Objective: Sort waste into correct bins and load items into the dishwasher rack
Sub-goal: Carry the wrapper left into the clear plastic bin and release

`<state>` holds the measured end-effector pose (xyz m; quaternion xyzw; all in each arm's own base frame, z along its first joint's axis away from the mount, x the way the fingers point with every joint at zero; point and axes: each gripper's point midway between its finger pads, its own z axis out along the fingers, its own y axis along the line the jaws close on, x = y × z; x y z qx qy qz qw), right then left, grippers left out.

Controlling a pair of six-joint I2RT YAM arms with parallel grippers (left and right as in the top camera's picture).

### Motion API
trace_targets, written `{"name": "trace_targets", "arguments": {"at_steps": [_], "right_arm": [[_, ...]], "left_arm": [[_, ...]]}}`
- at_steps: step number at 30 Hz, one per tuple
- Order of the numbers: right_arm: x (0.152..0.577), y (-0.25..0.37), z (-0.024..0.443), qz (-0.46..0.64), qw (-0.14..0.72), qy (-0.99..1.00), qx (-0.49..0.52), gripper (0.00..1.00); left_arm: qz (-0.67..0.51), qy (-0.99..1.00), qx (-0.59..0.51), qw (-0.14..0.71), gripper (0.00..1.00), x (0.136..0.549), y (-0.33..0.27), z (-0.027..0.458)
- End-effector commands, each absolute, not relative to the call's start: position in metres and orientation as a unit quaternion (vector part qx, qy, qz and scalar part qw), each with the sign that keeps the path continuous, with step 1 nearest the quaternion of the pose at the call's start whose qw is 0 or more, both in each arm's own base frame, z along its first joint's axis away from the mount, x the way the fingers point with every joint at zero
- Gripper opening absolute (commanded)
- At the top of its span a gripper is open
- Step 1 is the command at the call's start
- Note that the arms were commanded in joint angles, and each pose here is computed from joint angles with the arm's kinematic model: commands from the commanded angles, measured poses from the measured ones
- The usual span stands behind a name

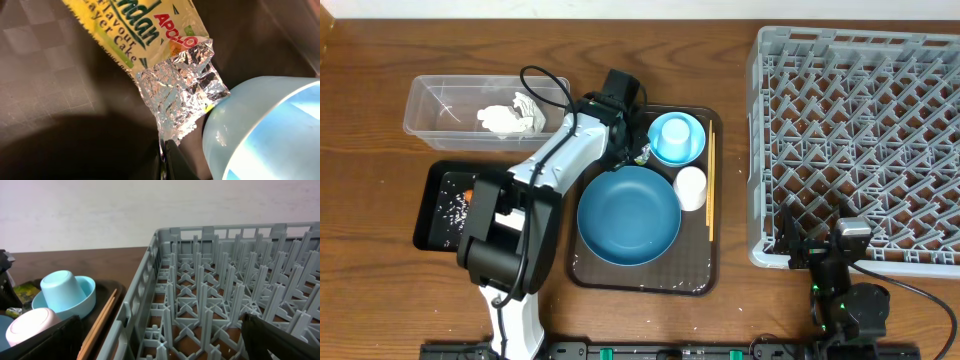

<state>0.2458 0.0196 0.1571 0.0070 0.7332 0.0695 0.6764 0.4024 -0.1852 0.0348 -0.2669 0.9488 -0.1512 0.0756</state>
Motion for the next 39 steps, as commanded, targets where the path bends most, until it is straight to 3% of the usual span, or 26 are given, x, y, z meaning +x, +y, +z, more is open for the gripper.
{"name": "trace_targets", "arguments": {"at_steps": [1,13,27,29,31,32,39], "right_arm": [[0.246,0.013,0.156,0.055,0.676,0.735,0.012,0.99],[0.246,0.013,0.155,0.055,0.676,0.735,0.012,0.99],[0.246,0.013,0.156,0.055,0.676,0.735,0.012,0.99],[0.246,0.013,0.156,0.055,0.676,0.735,0.012,0.99],[0.246,0.013,0.156,0.055,0.676,0.735,0.013,0.99],[0.246,0.013,0.156,0.055,0.676,0.735,0.012,1.00],[0.246,0.013,0.156,0.055,0.676,0.735,0.012,0.99]], "left_arm": [[-0.169,0.940,-0.265,0.133,0.06,0.425,-0.178,0.077],[-0.196,0.901,-0.285,0.263,0.06,0.465,-0.134,0.153],[-0.095,0.851,-0.419,0.303,0.07,0.475,0.014,0.153],[-0.090,0.844,-0.432,0.304,0.17,0.475,0.028,0.152],[-0.086,0.840,-0.441,0.302,0.45,0.473,0.038,0.151],[-0.084,0.839,-0.445,0.301,0.53,0.472,0.041,0.150],[-0.078,0.844,-0.448,0.285,0.65,0.463,0.043,0.147]]}}
